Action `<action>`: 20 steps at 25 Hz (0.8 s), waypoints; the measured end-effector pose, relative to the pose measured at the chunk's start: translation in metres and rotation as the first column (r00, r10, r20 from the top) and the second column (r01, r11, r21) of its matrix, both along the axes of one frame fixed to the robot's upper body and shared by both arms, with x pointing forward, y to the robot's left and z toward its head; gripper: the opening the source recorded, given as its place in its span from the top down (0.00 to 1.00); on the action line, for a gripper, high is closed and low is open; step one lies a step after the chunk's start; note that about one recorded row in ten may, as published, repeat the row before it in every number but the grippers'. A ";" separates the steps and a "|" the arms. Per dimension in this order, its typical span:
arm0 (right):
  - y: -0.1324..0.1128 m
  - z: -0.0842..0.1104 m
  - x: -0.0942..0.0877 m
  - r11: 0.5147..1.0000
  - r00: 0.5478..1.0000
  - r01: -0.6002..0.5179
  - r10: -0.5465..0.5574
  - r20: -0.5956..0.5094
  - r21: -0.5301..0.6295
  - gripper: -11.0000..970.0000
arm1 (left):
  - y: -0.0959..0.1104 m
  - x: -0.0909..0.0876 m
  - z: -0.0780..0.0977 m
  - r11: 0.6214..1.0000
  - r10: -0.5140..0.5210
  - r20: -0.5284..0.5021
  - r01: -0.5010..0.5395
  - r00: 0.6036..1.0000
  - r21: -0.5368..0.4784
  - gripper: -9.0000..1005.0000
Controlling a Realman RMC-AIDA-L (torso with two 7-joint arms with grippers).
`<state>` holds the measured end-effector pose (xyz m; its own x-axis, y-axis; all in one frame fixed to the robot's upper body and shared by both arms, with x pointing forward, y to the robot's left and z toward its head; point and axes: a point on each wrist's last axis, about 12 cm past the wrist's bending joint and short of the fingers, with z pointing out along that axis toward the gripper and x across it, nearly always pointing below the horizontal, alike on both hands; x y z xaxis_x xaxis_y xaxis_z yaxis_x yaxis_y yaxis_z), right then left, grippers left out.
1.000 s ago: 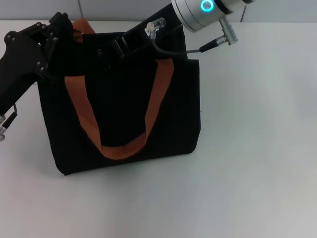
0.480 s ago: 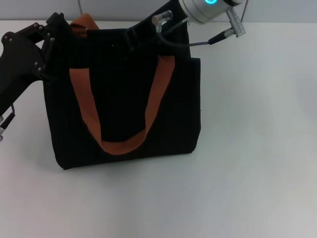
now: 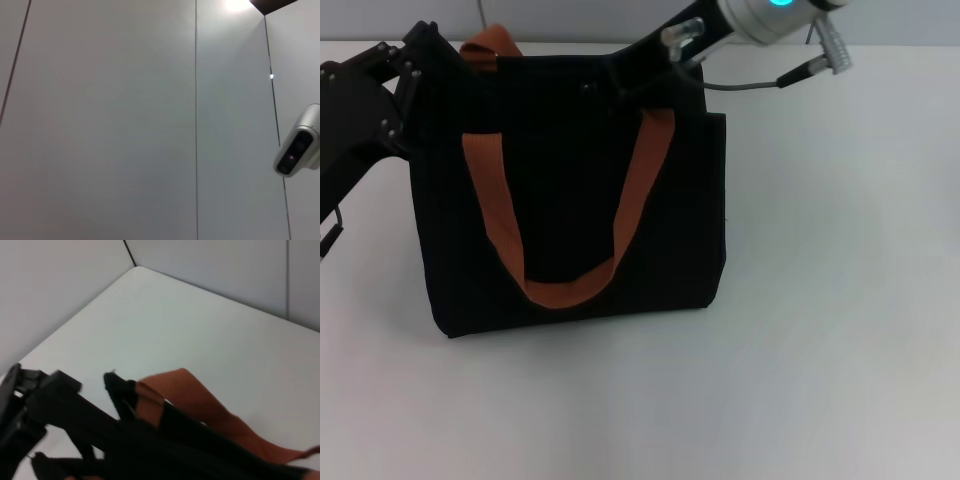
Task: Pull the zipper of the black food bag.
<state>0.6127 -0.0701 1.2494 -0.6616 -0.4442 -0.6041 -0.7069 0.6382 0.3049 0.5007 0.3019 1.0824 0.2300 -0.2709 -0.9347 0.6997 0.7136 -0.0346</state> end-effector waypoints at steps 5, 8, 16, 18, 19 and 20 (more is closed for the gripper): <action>-0.013 0.001 -0.004 1.000 0.999 0.029 -0.029 0.013 -0.010 0.99 | 0.003 0.001 0.000 1.000 0.018 -0.005 -0.018 1.000 0.003 0.86; -0.025 0.001 -0.007 0.999 0.999 0.052 -0.052 0.011 0.000 0.99 | 0.003 0.002 -0.001 1.000 0.025 -0.010 -0.025 1.000 0.006 0.86; -0.041 0.000 -0.009 0.996 0.996 0.092 -0.092 0.014 0.013 0.99 | 0.003 0.004 -0.001 0.999 0.034 -0.018 -0.034 0.999 0.011 0.86; -0.046 0.001 -0.009 0.995 0.995 0.098 -0.098 0.029 0.024 0.99 | 0.002 0.005 -0.002 0.999 0.036 -0.022 -0.036 0.999 0.011 0.86; -0.046 0.001 -0.009 0.995 0.995 0.098 -0.098 0.029 0.024 0.99 | 0.002 0.005 -0.002 0.999 0.036 -0.022 -0.036 0.999 0.011 0.86; -0.048 0.002 -0.010 0.996 0.996 0.084 -0.086 0.040 0.043 0.99 | 0.002 0.005 -0.002 0.999 0.036 -0.024 -0.036 0.999 0.011 0.86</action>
<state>0.6028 -0.1177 1.2516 -0.6697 -0.3616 -0.6487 -0.6634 0.6839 0.3037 0.5060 0.3039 1.0804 0.2171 -0.2527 -0.9429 0.6725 0.7389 -0.0432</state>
